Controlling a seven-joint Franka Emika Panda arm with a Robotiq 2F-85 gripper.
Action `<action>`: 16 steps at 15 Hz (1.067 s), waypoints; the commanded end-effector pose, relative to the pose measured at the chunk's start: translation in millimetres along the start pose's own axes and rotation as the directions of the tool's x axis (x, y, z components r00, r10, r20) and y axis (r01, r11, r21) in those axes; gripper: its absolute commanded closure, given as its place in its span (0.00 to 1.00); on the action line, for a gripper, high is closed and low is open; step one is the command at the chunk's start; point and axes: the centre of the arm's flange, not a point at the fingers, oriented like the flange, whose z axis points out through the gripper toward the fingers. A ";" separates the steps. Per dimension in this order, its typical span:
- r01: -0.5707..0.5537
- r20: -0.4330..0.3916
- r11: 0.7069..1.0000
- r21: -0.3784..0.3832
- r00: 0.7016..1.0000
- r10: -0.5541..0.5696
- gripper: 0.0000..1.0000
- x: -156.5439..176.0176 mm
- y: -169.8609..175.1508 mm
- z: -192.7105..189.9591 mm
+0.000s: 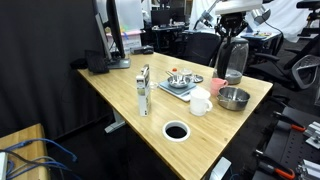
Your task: Press the switch on the handle of the kettle
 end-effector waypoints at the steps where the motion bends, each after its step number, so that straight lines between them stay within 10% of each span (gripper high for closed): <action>1: -0.007 -0.024 1.000 -0.024 1.000 0.006 1.00 5.4 -5.6 1.1; 16: 0.035 -0.042 0.998 -0.061 0.998 -0.038 1.00 9.9 -33.2 9.5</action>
